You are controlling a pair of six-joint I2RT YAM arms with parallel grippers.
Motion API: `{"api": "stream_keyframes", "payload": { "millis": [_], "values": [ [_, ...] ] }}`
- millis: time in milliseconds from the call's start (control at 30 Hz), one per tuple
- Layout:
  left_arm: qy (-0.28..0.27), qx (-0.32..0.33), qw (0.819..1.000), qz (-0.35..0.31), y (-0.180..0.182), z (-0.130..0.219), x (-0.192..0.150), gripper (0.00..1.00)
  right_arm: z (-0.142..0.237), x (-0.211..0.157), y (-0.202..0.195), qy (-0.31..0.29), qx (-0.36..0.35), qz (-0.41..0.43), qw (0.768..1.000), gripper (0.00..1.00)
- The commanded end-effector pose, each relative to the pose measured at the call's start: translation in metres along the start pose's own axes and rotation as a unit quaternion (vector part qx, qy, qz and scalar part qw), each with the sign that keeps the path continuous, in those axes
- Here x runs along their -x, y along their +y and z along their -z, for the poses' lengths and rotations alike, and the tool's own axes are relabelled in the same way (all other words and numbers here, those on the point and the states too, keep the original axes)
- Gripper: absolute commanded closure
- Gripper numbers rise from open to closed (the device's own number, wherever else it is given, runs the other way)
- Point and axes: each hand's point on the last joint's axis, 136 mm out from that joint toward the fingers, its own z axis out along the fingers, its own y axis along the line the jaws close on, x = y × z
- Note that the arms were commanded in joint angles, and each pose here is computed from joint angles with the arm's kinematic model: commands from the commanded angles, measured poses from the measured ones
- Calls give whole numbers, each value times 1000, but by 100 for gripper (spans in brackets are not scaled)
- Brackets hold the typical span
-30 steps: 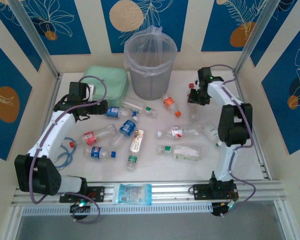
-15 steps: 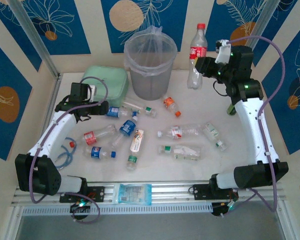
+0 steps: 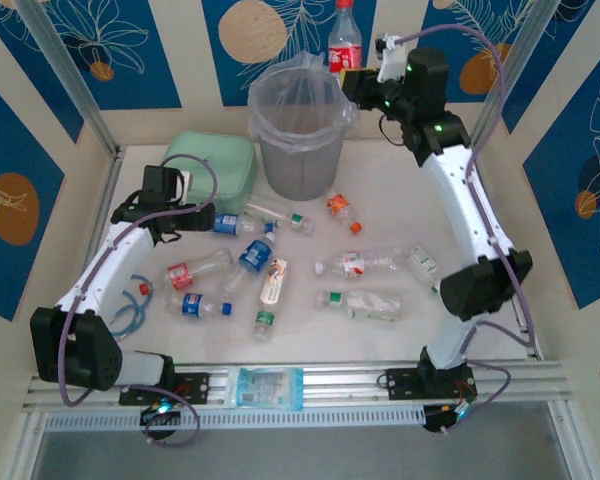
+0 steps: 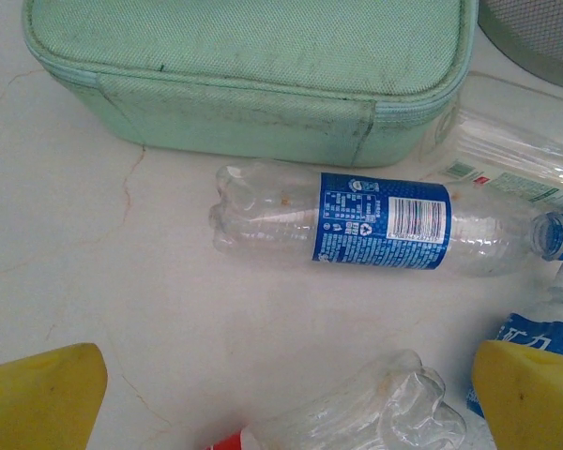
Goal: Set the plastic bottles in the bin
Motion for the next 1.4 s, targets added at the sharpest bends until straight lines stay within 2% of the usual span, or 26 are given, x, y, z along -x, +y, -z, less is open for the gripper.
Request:
{"api": "stream_keyframes", "payload": {
  "millis": [0,100,233,367,567,833,1133,1167,1300,1367],
  "values": [
    [15,3,1000,-12,-2,-5,-4,0,-34,-7,7,9,-10,65,998,91],
    [20,2,1000,-12,-3,-8,-6,0,-64,-25,7,39,-7,81,996,91],
    [26,5,1000,-14,-2,-11,-8,0,-99,-67,1,96,-19,114,989,92],
    [26,7,1000,-17,-2,-12,-8,0,-116,-101,-2,131,-27,133,982,92],
    [34,6,999,-19,-3,-16,-11,0,-121,-133,-19,172,-14,97,980,89],
    [42,10,999,-26,-2,-20,-13,0,-110,-180,-33,259,-2,57,964,85],
    [50,12,998,-26,-1,-23,-16,0,-99,-193,-36,293,-16,52,955,81],
    [51,12,998,-27,-1,-23,-17,0,-99,-191,-35,291,-15,52,955,78],
    [51,12,998,-29,-1,-24,-16,0,-96,-180,-27,278,-8,53,959,48],
    [52,12,998,-29,-1,-24,-16,0,-93,-167,-24,264,-10,61,963,38]
  ]
}}
